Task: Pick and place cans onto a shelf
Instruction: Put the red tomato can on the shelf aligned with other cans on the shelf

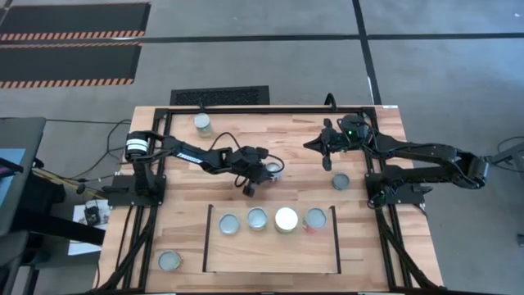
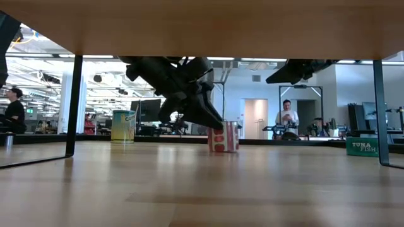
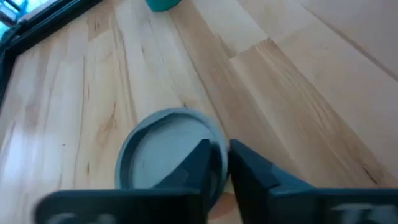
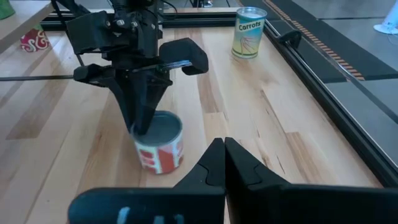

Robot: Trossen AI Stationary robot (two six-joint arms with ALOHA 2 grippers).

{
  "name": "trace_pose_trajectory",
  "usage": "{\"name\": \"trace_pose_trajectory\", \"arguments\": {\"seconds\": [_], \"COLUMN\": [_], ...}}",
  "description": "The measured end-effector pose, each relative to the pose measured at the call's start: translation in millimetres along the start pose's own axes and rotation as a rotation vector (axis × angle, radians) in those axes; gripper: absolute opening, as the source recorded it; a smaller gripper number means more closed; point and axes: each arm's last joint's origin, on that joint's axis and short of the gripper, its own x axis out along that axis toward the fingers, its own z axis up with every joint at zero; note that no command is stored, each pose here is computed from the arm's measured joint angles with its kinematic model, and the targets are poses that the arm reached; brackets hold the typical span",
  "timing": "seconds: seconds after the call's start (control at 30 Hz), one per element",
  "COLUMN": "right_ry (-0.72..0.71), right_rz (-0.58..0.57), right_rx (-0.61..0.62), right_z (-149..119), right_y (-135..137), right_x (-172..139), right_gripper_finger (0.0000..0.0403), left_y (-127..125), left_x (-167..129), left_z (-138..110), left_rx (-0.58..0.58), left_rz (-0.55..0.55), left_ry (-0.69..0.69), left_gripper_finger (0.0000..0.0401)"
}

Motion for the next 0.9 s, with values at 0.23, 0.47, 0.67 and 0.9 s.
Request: {"name": "trace_pose_trajectory", "arguments": {"seconds": [0.23,0.47,0.67,0.9], "right_ry": [0.004,0.005,0.005,0.011], "right_rz": [0.001,0.003,0.007,0.008], "right_rx": [0.002,0.001,0.0,0.01], "right_z": [-0.4,-0.4,-0.3,-1.0], "right_y": [0.1,0.6,1.3,1.4], "right_x": [-0.1,0.0,0.3,0.4], "right_gripper_finger": [0.001,0.001,0.001,0.001], "left_y": [10.5,28.0,23.1,-11.6], "left_x": [-30.6,-90.4,-151.0,-192.7], "left_z": [13.0,39.3,66.9,122.7], "left_rx": [-0.004,-0.043,-0.128,-0.078], "left_rz": [0.009,0.043,0.012,-0.079], "left_ry": [-0.003,-0.089,-0.179,-0.184], "left_gripper_finger": [0.0005,0.0001,0.0,0.0]}}
